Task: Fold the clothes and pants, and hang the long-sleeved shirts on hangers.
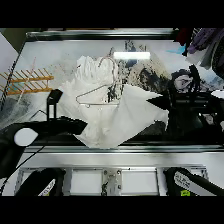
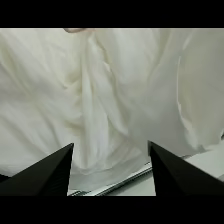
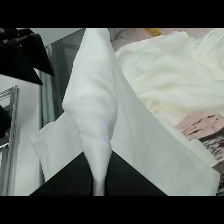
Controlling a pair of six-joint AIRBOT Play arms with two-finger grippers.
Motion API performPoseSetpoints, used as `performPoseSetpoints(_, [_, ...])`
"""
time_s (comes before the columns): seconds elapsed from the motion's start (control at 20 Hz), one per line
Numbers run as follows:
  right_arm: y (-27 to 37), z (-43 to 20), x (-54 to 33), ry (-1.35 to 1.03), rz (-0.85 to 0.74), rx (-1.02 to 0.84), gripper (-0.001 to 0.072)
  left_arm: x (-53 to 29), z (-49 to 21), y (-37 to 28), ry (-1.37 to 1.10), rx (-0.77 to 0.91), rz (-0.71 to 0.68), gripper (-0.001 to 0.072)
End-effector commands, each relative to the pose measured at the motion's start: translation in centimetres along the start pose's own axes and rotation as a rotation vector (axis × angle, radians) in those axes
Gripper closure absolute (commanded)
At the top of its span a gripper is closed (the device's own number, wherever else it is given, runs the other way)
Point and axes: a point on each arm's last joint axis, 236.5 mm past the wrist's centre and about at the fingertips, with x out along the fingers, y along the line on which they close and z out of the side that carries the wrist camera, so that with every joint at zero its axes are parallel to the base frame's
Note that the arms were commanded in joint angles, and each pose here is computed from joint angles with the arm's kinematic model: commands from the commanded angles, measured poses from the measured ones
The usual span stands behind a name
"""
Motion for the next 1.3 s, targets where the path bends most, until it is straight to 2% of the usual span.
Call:
performPoseSetpoints(0.0, [0.8,1.2,-0.2,-0.007,-0.021,-0.028,0.07,4.6,0.1,-2.7,0.009,-0.117,-0.006,0.0214])
performPoseSetpoints(0.1, [1.0,1.3,-0.2,-0.006,-0.022,-0.015,0.07,6.4,0.5,-3.5,-0.001,-0.19,-0.021,0.0214])
performPoseSetpoints(0.4, [1.0,1.3,-0.2,-0.003,-0.023,-0.017,0.07,7.6,-0.2,-4.5,0.02,-0.177,-0.033,0.0213])
performPoseSetpoints(0.6, [0.9,1.2,-0.2,-0.002,-0.026,0.001,0.07,7.1,0.2,-6.3,0.014,-0.259,-0.112,0.0213])
performPoseSetpoints(0.75, [0.9,1.0,-0.2,0.006,-0.027,0.001,0.07,6.1,0.0,-6.8,0.014,-0.253,-0.129,0.0213])
performPoseSetpoints(1.1, [0.9,1.1,-0.2,0.004,-0.026,0.001,0.07,8.9,-4.5,-5.1,0.215,-0.278,-0.041,0.0231])
performPoseSetpoints(1.15, [0.9,1.1,-0.2,0.004,-0.026,0.001,0.07,9.6,-4.9,-4.7,0.237,-0.284,-0.026,0.0519])
performPoseSetpoints(1.2, [1.0,1.1,-0.2,0.003,-0.026,0.0,0.07,10.0,-5.2,-4.4,0.248,-0.287,-0.016,0.0688])
performPoseSetpoints(1.25, [1.1,1.2,-0.2,0.003,-0.025,-0.002,0.07,10.1,-5.0,-4.0,0.246,-0.298,-0.008,0.0692])
